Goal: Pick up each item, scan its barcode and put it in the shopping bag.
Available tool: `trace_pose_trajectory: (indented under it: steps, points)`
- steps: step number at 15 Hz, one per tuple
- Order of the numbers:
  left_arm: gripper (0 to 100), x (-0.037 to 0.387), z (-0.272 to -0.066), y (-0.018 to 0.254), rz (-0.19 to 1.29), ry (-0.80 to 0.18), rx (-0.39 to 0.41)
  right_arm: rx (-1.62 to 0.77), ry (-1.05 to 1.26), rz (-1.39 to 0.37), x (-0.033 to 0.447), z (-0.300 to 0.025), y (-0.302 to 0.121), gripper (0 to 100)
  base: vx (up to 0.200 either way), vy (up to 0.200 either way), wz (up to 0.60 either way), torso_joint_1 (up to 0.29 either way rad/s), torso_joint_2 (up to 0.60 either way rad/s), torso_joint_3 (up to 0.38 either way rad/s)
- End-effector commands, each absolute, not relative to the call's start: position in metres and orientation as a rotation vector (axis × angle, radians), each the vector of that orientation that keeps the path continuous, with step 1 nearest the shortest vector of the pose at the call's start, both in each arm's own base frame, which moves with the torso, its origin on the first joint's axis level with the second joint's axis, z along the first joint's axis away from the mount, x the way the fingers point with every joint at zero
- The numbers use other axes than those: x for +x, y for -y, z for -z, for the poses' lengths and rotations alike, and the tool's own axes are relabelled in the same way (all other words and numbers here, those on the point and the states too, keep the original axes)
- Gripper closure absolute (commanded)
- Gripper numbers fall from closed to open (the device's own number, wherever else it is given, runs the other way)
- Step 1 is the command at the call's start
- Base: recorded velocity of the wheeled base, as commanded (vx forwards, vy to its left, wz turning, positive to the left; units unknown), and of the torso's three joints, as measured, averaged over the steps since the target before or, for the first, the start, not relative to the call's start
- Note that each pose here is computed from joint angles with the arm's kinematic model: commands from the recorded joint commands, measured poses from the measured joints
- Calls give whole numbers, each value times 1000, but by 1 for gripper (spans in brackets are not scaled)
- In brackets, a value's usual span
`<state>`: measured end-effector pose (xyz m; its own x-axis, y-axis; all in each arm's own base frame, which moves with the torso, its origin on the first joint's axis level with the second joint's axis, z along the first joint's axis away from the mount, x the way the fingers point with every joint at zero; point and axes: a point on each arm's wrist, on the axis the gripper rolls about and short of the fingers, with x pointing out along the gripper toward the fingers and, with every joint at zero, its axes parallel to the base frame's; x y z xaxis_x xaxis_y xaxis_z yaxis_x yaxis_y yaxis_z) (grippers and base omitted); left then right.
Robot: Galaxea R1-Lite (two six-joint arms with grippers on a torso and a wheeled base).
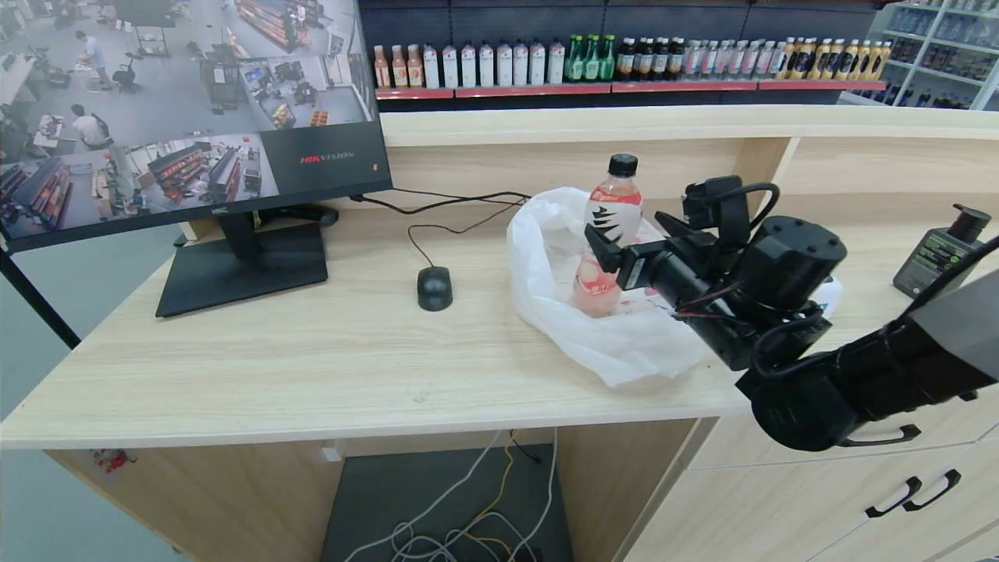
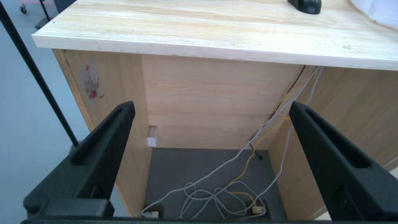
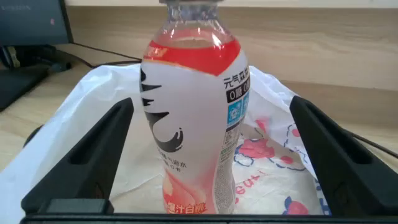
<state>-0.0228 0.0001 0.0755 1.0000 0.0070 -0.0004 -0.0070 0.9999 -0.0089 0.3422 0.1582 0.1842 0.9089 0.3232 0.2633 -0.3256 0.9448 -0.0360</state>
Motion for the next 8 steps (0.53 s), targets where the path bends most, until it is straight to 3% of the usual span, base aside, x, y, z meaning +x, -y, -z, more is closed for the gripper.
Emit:
trace_pose_trajectory:
  steps: [1,8]
  points:
    - [0,-23,-75,0,-8,0,-11,16,320,-334,314,-203,-146,0,0,0,0,0,0,0]
    - [0,-23,-75,0,-8,0,-11,33,307,-383,259,-179,-132,0,0,0,0,0,0,0]
